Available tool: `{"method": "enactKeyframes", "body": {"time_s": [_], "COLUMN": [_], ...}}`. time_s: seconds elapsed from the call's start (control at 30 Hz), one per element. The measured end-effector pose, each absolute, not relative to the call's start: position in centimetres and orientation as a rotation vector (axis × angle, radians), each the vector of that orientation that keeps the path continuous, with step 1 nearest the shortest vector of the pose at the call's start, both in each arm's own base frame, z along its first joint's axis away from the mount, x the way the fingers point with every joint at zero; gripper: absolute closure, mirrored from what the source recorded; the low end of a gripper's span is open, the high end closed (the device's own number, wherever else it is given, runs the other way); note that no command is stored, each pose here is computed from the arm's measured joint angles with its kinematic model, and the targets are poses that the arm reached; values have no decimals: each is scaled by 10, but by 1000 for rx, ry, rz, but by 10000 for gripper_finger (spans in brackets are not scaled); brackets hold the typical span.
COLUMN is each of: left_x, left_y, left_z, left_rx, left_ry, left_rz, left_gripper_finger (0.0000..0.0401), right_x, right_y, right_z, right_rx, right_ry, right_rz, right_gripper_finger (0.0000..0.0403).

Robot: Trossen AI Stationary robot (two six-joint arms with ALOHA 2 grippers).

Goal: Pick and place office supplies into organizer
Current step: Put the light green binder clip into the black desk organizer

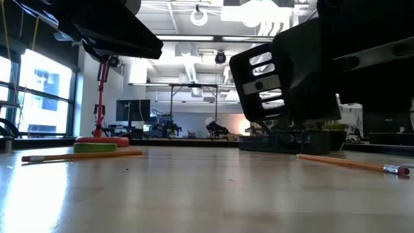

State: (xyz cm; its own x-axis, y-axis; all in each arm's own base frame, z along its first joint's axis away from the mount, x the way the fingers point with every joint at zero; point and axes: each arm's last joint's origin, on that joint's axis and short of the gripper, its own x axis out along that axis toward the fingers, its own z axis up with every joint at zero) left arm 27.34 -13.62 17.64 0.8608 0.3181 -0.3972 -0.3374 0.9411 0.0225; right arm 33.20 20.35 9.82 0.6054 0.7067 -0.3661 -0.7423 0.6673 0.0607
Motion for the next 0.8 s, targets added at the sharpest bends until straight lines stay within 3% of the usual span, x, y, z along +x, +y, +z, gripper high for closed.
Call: {"method": "enactKeyframes", "body": {"time_s": [0.8], "left_x": [279], "left_y": [-154], "left_z": [139], "left_rx": [-220], "left_ry": [414], "left_rz": [366], "left_gripper_finger": [309], "right_x": [322], "right_y": [214], "right_z": [90], "right_rx": [-191], "right_ry": [438], "right_rz": [798], "right_gripper_finger": [274]}}
